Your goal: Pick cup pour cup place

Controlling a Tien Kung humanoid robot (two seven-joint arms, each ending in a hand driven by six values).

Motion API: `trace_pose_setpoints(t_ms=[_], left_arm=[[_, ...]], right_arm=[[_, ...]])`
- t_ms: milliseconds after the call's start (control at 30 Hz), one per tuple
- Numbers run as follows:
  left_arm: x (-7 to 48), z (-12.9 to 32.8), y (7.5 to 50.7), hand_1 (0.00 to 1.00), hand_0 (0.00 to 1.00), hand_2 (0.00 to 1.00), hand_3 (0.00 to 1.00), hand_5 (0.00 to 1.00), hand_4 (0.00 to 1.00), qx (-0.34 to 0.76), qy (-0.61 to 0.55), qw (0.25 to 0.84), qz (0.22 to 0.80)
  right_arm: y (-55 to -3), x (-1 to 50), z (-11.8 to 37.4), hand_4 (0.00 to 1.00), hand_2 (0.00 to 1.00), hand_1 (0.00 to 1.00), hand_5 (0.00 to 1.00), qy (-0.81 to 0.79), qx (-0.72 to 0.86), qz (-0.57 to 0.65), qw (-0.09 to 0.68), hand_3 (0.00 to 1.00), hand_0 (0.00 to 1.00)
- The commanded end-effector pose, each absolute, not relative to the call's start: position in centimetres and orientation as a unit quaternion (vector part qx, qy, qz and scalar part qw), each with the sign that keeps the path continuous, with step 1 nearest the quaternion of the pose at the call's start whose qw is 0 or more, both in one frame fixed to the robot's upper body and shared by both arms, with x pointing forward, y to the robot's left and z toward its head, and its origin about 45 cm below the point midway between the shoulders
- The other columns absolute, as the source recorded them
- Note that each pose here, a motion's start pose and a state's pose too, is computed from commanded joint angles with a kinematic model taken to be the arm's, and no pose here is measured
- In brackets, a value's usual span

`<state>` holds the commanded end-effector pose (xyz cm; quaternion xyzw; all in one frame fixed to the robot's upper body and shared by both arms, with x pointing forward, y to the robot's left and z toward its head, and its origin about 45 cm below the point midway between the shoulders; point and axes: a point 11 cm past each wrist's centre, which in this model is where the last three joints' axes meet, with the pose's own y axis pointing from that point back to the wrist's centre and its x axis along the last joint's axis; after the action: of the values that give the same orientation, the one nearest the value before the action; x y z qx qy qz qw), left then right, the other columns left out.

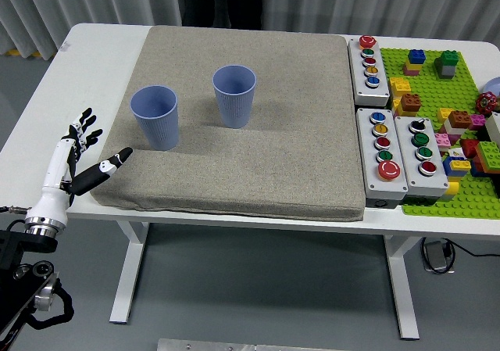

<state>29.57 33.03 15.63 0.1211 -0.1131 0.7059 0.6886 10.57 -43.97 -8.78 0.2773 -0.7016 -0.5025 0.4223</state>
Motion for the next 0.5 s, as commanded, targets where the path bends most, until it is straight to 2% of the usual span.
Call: trace_pose_setpoints(t_ms=[500], left_arm=[[31.0,14.4,30.2,0.884,0.868,0.998,0.998,0.405,0.987,0.123,-0.105,0.711,0.684]], right_arm=[[-44.3,11.1,-8.5,0.002,0.609,0.659,0.311,-0.707,0.275,-0.501,0.417,0.627,0.693]])
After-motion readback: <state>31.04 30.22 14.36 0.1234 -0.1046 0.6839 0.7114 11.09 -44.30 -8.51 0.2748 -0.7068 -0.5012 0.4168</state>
